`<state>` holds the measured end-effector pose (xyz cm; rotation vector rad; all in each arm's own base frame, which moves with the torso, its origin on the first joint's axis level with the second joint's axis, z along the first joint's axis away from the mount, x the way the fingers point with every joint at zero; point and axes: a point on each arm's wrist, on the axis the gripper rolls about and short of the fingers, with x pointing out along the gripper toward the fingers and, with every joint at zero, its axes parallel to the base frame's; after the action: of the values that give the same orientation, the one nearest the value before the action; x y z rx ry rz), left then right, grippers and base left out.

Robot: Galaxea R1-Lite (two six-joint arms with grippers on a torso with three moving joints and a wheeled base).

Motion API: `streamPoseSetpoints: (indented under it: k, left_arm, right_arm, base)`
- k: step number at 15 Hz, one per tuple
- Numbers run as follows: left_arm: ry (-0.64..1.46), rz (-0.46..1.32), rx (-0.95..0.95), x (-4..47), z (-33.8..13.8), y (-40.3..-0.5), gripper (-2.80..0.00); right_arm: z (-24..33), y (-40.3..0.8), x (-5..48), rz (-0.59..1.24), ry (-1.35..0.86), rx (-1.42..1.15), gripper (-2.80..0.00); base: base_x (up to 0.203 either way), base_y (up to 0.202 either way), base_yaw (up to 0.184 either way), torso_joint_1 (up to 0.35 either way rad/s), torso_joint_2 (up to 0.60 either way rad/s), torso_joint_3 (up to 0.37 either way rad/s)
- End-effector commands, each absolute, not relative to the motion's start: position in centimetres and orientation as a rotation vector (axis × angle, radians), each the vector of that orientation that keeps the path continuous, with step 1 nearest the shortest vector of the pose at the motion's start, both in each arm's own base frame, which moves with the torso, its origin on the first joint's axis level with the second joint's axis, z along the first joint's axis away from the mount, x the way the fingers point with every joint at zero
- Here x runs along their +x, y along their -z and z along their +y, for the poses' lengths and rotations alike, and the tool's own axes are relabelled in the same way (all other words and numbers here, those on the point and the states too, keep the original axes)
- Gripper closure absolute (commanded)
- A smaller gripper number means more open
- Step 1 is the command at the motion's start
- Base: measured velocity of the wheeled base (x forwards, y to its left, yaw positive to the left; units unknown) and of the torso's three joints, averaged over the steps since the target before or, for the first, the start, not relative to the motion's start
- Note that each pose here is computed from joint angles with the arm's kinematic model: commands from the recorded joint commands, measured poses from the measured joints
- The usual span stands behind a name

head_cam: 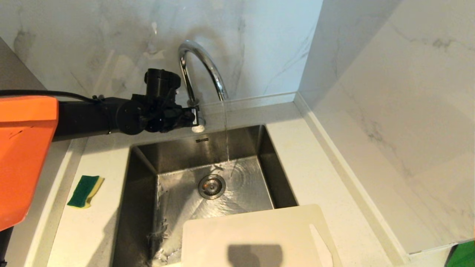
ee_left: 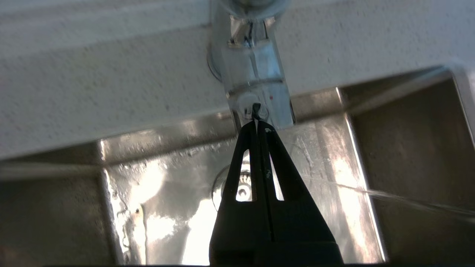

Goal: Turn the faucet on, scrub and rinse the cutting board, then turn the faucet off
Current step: Turn off the tap

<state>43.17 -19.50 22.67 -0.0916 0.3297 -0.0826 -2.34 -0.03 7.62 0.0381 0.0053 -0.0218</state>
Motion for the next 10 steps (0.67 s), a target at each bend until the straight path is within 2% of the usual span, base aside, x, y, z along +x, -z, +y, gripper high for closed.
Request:
streamPoseSetpoints:
  k: [1,10]
  left_arm:
    - [0.07,0.315,-0.073,43.35,-19.52,-22.57,0.0]
    - [0.06,0.261,-0.025,43.75,-19.65,-22.65,0.0]
  right_arm:
    - [-0.03,-7.63,-2.33,0.007,0.022,0.038,0.0]
    - [-0.03,-7.62,-2.33,0.007,0.023,0.038,0.0]
  base:
    - [0.0,0.0,0.0,0.0,0.0,0.0]
    - [0.0,0.0,0.0,0.0,0.0,0.0]
